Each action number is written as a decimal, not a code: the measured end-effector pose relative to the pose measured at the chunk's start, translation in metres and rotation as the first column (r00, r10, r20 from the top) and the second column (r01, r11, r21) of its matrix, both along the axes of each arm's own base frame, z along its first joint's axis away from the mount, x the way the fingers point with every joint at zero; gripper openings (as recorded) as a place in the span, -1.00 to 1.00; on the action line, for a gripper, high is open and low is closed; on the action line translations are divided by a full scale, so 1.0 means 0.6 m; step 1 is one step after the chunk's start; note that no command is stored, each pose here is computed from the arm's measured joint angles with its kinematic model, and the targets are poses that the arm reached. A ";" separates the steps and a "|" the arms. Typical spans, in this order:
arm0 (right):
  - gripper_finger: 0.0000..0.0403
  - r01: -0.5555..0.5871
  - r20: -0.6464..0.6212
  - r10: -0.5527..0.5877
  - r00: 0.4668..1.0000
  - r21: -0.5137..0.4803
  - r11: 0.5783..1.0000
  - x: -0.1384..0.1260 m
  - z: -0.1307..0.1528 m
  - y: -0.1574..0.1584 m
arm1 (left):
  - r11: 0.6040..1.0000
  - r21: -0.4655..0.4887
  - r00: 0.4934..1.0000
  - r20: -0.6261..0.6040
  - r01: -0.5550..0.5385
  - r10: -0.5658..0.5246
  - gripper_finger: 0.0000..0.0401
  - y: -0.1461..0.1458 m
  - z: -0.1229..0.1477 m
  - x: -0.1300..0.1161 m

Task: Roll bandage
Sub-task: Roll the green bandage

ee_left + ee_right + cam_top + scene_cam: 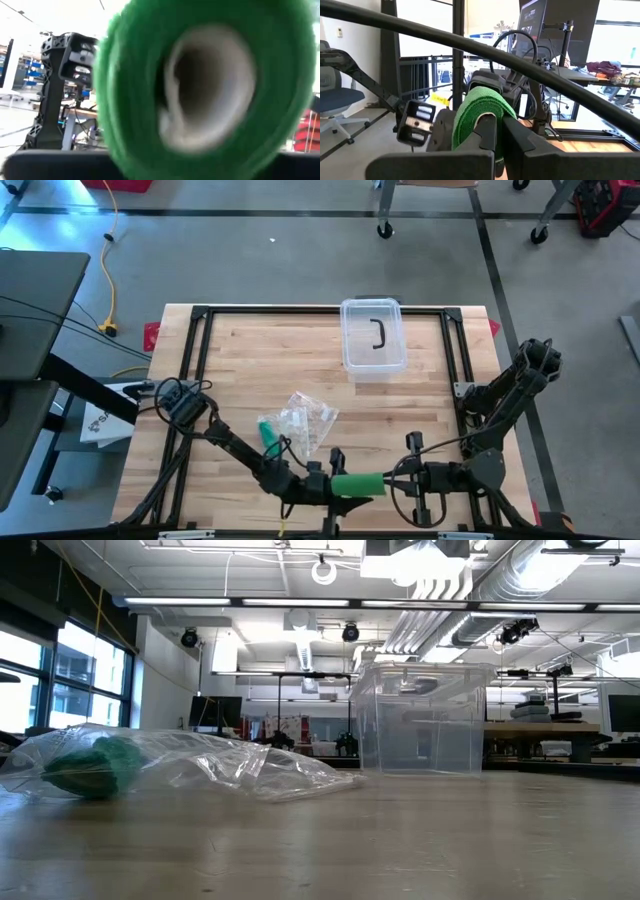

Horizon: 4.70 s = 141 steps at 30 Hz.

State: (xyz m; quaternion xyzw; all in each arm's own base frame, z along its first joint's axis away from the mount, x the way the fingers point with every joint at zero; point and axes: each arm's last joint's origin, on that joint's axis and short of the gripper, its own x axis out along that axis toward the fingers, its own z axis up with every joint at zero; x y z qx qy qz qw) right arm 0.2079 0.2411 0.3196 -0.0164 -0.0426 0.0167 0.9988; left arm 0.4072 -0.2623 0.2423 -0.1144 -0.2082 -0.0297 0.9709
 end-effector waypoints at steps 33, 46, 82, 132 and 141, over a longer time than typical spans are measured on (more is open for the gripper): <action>-1.00 -0.178 -0.012 0.185 0.983 0.215 0.960 0.010 -0.025 0.025 | 0.614 0.674 0.833 0.002 -0.410 0.554 -1.00 -0.018 0.014 -0.029; -1.00 -0.179 -0.111 0.210 0.971 0.236 0.955 0.017 -0.054 0.032 | 0.427 0.783 0.765 0.093 -0.451 0.637 -0.95 -0.049 0.045 -0.062; -1.00 0.204 -0.321 -0.203 0.925 -0.031 0.978 -0.016 -0.121 0.014 | 0.351 0.866 0.543 -0.114 -0.355 0.832 -1.00 0.004 0.013 -0.006; -0.28 0.256 -0.654 -0.188 0.732 0.009 0.967 0.003 -0.380 -0.061 | 0.403 0.853 0.509 -0.197 -0.332 0.838 -1.00 -0.041 -0.014 -0.039; -0.28 0.249 -0.667 -0.221 0.711 -0.054 0.967 0.011 -0.382 -0.074 | 0.403 0.853 0.510 -0.197 -0.332 0.837 -1.00 -0.041 -0.014 -0.039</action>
